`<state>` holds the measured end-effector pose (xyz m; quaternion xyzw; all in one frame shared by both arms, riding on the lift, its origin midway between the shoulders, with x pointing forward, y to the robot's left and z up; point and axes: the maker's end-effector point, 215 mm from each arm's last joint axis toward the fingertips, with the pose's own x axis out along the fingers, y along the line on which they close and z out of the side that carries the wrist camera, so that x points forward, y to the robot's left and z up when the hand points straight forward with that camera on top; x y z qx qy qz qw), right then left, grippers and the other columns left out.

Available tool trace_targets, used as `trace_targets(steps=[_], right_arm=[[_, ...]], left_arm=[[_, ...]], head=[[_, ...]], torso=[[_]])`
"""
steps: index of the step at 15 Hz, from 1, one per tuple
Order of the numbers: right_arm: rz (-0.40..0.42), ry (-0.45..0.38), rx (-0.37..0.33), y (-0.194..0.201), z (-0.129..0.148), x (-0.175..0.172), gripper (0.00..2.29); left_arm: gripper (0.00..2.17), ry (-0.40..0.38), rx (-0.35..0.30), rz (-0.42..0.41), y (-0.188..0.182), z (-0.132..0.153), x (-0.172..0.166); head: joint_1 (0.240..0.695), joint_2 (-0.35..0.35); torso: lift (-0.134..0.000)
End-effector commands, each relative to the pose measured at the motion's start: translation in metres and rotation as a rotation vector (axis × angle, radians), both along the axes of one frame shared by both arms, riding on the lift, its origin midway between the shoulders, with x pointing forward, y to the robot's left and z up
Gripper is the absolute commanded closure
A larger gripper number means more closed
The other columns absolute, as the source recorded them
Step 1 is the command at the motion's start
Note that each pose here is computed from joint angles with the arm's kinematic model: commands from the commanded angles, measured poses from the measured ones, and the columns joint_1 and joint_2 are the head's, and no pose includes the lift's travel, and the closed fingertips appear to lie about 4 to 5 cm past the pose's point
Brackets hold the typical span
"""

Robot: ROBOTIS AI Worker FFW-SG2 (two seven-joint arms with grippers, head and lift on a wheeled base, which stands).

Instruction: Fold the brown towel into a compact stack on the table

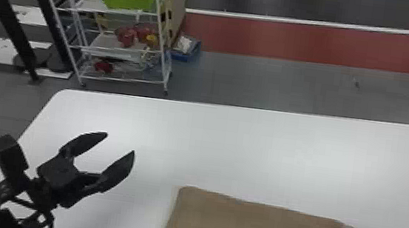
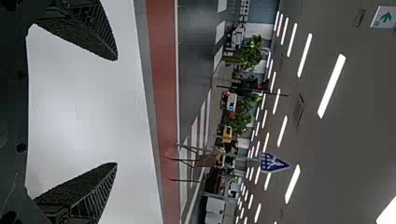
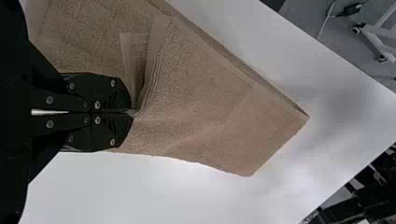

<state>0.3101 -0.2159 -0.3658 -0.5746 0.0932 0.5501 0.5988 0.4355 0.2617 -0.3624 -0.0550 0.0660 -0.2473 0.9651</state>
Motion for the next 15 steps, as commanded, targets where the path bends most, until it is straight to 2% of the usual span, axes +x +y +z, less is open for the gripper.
trace_targets(steps=[1,2,4,7,8,11,12,13,15], right_arm=[[-0.020,0.028,-0.010,-0.012,-0.007,-0.010,1.71],[-0.028,0.083,-0.038,-0.021,-0.035,-0.018,1.71],[-0.016,0.121,-0.062,-0.029,-0.060,-0.025,1.71],[-0.007,0.121,-0.057,-0.024,-0.061,-0.023,1.71],[-0.002,0.101,-0.050,-0.021,-0.052,-0.020,1.71],[-0.040,-0.010,0.031,-0.025,0.016,-0.010,1.71],[-0.057,-0.013,0.024,-0.034,0.020,-0.013,1.71],[-0.074,0.010,-0.001,-0.044,0.010,-0.018,1.71],[-0.067,0.083,-0.052,-0.057,-0.033,-0.031,1.71]], left_arm=[[0.08,0.000,-0.006,0.006,0.002,-0.001,0.000],[0.08,0.004,-0.009,0.008,0.003,-0.003,0.000],[0.08,0.011,-0.013,0.005,0.002,-0.006,0.001],[0.08,0.008,-0.011,-0.003,-0.003,-0.006,0.002],[0.08,0.010,-0.012,-0.003,-0.003,-0.006,0.002],[0.08,0.015,-0.010,0.000,0.002,-0.007,-0.001],[0.08,0.014,-0.011,0.002,0.003,-0.007,-0.002],[0.08,0.019,-0.015,0.002,0.003,-0.010,-0.003],[0.08,0.020,-0.016,-0.003,0.000,-0.010,-0.003]], head=[[0.695,0.076],[0.695,0.065],[0.695,0.054],[0.695,0.035],[0.695,0.031],[0.695,0.036],[0.695,0.039],[0.695,0.040],[0.695,0.024]], torso=[[-0.119],[-0.119],[-0.119],[-0.119],[-0.119],[-0.119],[-0.119],[-0.119],[-0.119]])
